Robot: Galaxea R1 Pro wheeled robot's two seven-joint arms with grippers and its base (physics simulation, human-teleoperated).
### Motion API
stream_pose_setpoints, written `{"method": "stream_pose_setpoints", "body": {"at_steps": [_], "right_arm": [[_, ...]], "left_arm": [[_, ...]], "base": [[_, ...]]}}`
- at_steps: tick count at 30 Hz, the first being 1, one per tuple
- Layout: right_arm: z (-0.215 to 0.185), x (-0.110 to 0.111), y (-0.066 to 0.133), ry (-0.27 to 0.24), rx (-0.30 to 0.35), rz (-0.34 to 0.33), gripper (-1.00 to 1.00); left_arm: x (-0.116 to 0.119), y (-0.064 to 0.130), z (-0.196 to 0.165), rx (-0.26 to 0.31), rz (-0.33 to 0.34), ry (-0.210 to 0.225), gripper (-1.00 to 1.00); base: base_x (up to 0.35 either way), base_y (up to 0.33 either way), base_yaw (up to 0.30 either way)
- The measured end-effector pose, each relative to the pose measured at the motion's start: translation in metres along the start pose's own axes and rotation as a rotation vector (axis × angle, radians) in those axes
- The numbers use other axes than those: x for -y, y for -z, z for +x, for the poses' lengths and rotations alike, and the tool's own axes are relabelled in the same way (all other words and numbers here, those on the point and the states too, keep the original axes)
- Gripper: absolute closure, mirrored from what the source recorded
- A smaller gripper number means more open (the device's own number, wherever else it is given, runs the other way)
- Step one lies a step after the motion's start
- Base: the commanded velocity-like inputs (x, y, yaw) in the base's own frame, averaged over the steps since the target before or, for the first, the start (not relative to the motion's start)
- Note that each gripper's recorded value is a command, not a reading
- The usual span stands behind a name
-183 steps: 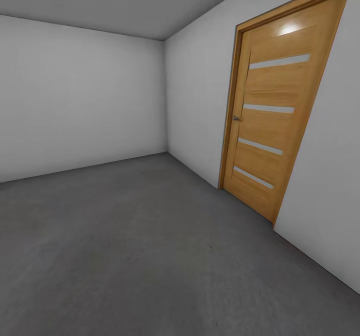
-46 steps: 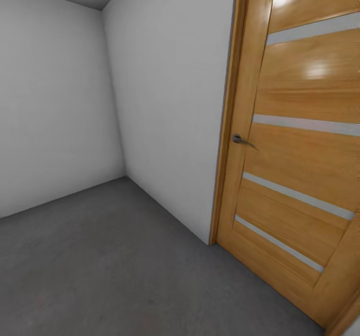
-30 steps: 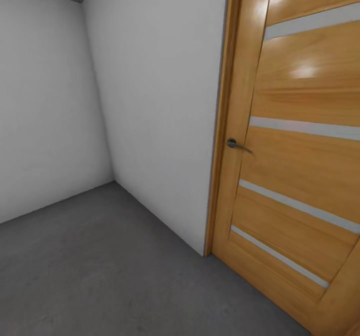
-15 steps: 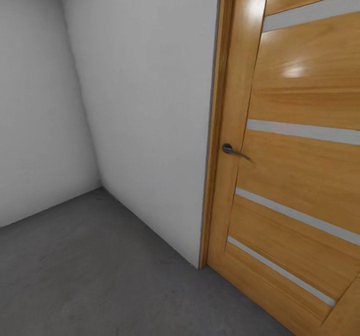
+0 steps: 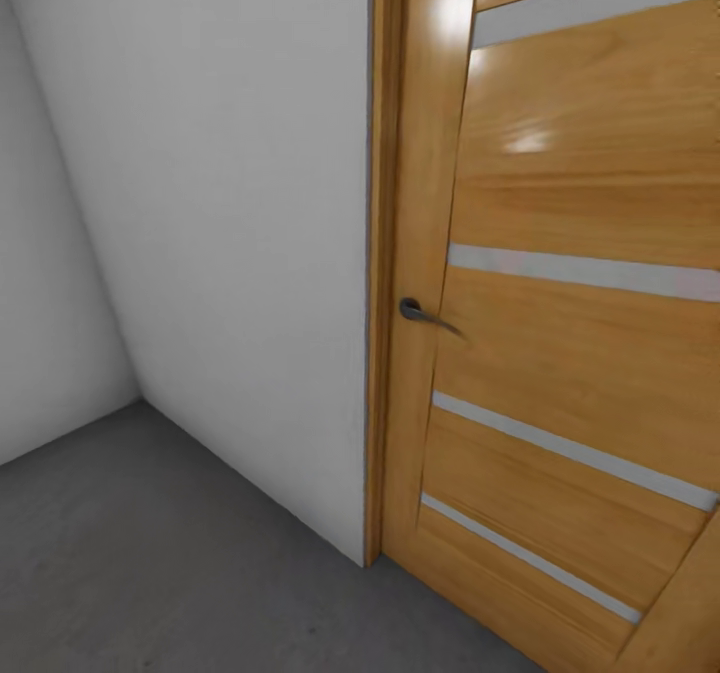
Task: Move the two storage containers from the living room to the garage. In the garage, place one container on the floor and stack the other container on top of it (either order is fine).
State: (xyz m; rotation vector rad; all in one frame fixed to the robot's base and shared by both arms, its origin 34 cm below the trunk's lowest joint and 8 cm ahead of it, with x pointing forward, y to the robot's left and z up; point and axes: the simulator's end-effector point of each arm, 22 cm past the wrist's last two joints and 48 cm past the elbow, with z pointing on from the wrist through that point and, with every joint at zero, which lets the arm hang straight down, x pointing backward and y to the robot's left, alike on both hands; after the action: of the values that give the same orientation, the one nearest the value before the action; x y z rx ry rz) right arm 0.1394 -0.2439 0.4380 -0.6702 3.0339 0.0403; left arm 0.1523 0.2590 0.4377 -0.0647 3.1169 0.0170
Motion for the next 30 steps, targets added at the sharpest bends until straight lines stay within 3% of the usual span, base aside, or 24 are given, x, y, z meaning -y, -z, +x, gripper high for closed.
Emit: {"method": "stream_pose_setpoints", "body": {"at_steps": [16,30], "right_arm": [[-0.0003,0.0002,0.0,0.001,0.0,0.001,-1.0],[-0.0009,-0.001,-0.0002,-0.001,0.0,-0.002,-1.0]], "left_arm": [[-0.0018,0.0,-0.0006,0.002,-0.002,-0.001,-1.0],[-0.0012,-0.0001,-0.0007,0.002,-0.002,-0.001,-1.0]], "base": [[0.313,0.0,-0.255],[0.028,0.0,-0.129]]}}
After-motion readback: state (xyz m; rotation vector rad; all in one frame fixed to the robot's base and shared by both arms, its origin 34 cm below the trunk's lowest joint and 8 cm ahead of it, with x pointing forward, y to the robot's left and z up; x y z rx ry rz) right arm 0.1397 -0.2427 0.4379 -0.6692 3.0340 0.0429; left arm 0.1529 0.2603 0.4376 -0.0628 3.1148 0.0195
